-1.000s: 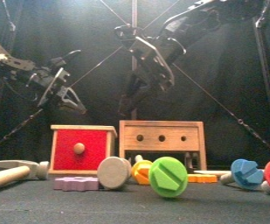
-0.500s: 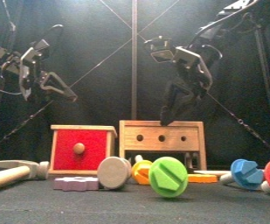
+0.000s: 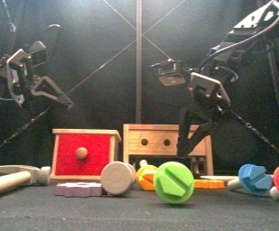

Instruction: Grab blue gear

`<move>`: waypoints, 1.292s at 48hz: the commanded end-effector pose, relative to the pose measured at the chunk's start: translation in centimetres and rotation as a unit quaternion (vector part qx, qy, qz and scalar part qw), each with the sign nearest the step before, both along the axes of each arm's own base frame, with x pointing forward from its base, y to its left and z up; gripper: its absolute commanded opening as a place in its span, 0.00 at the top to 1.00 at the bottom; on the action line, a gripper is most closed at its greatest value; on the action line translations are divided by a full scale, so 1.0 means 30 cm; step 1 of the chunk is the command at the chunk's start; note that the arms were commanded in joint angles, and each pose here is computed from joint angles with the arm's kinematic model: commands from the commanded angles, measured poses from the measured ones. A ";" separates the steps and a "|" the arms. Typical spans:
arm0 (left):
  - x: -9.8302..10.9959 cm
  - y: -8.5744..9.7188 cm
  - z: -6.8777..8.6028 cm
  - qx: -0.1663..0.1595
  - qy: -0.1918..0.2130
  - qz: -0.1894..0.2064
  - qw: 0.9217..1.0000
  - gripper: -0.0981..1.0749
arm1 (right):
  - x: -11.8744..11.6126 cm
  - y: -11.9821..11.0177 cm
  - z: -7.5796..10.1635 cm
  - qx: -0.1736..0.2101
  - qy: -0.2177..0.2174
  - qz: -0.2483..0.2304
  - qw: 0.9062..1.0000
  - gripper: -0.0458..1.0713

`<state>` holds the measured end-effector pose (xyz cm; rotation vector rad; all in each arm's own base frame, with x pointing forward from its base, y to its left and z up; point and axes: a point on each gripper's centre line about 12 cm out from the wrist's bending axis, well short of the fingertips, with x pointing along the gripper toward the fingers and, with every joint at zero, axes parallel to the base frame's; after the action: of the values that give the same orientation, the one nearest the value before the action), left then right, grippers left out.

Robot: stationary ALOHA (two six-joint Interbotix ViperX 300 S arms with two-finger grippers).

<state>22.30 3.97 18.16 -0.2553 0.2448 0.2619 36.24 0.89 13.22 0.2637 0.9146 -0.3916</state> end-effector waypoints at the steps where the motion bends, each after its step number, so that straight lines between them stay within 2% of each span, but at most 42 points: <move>1: 0.014 -0.009 0.021 -0.004 -0.013 -0.003 1.000 0.68 | 0.035 -0.004 0.027 0.003 -0.016 -0.001 1.000 0.39; 16: 0.013 -0.013 0.019 -0.008 -0.013 -0.003 1.000 0.68 | 0.059 -0.018 -0.007 -0.003 -0.004 -0.003 1.000 0.18; 22: 0.013 -0.013 0.019 -0.008 -0.013 -0.003 1.000 0.68 | 0.073 -0.041 -0.020 -0.009 0.000 -0.007 1.000 0.13; 31: 0.012 -0.013 0.018 -0.008 -0.013 -0.003 1.000 0.68 | 0.088 -0.069 -0.046 -0.014 0.008 -0.013 1.000 0.12; 47: 0.012 -0.013 0.017 -0.008 -0.012 -0.003 1.000 0.68 | 0.097 -0.058 -0.100 -0.010 0.027 -0.013 1.000 0.12; 52: 0.012 -0.013 0.018 -0.008 -0.013 -0.003 1.000 0.68 | 0.101 -0.058 -0.095 -0.011 0.024 -0.011 1.000 0.12; 62: 0.012 -0.012 0.017 -0.008 -0.012 -0.003 1.000 0.68 | 0.115 -0.053 -0.046 -0.009 0.001 -0.006 1.000 0.11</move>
<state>22.35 3.55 18.15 -0.2752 0.2446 0.2525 39.22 -0.84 10.15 0.2447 0.9587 -0.4294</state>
